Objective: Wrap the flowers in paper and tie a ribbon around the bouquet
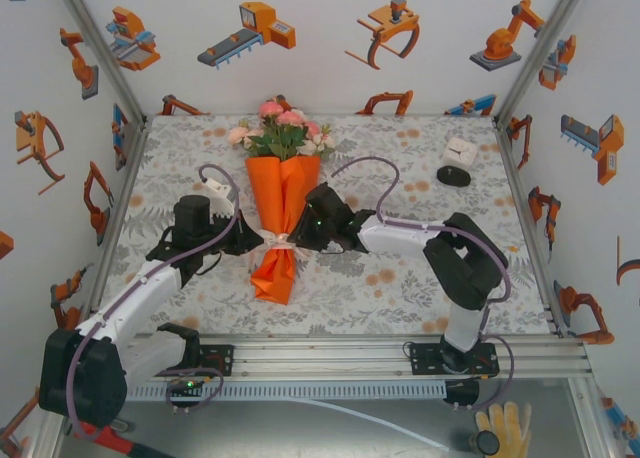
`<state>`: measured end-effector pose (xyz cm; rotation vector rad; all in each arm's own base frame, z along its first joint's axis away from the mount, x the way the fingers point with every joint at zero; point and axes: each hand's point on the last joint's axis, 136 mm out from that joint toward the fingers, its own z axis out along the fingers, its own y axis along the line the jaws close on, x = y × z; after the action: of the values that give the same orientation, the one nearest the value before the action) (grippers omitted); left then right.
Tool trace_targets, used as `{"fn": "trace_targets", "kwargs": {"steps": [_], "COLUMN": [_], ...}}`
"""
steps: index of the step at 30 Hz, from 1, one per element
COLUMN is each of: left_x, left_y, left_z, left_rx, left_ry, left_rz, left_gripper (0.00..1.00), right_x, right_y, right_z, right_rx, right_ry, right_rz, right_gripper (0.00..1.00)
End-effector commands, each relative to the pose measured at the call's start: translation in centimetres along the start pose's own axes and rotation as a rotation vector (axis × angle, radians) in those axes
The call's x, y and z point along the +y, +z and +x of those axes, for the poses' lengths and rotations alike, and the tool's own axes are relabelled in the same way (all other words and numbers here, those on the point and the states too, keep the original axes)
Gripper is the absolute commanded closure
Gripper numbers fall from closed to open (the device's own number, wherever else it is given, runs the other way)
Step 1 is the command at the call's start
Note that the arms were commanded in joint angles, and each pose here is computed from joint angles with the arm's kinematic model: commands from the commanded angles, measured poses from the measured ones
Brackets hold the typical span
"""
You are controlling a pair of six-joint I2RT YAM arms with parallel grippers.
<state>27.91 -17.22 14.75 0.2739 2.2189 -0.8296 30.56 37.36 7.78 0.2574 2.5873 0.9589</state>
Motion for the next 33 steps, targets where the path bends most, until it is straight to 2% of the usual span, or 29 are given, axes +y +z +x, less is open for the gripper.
{"fn": "trace_targets", "kwargs": {"steps": [1,8,15,18,22,24,29,33], "left_x": [-0.5,-0.4,-0.4,-0.4,-0.4,-0.3,-0.3,-0.3], "left_y": [-0.3,-0.1,0.0,-0.1,0.0,0.0,0.1,0.1], "left_z": [-1.5,-1.4,-1.5,-1.5,-1.3,-1.3,-1.2,-1.3], "left_rx": [-0.031,-0.027,-0.026,-0.028,-0.024,-0.025,-0.023,-0.024], "left_ry": [0.017,0.015,0.015,0.016,0.013,0.013,0.012,0.013], "left_rz": [0.008,0.008,0.009,0.008,0.008,0.007,0.009,0.01], "left_gripper": [1.0,1.0,1.0,1.0,1.0,1.0,1.0,1.0], "right_x": [0.7,1.4,1.4,1.0,1.1,1.1,1.7,-0.2], "right_y": [0.5,0.4,-0.1,0.1,-0.3,-1.0,-3.1,-3.8], "right_z": [0.3,1.3,1.4,1.5,1.4,1.4,2.6,4.3], "right_rx": [0.011,0.034,0.036,0.033,0.026,0.014,0.01,0.004], "right_ry": [0.036,0.038,0.035,0.03,0.022,0.003,-0.061,-0.073], "right_rz": [-0.035,-0.053,-0.052,-0.037,-0.037,-0.029,-0.025,0.022], "right_gripper": [0.66,0.71,0.71,0.77,0.94,0.99,1.0,1.0]}}
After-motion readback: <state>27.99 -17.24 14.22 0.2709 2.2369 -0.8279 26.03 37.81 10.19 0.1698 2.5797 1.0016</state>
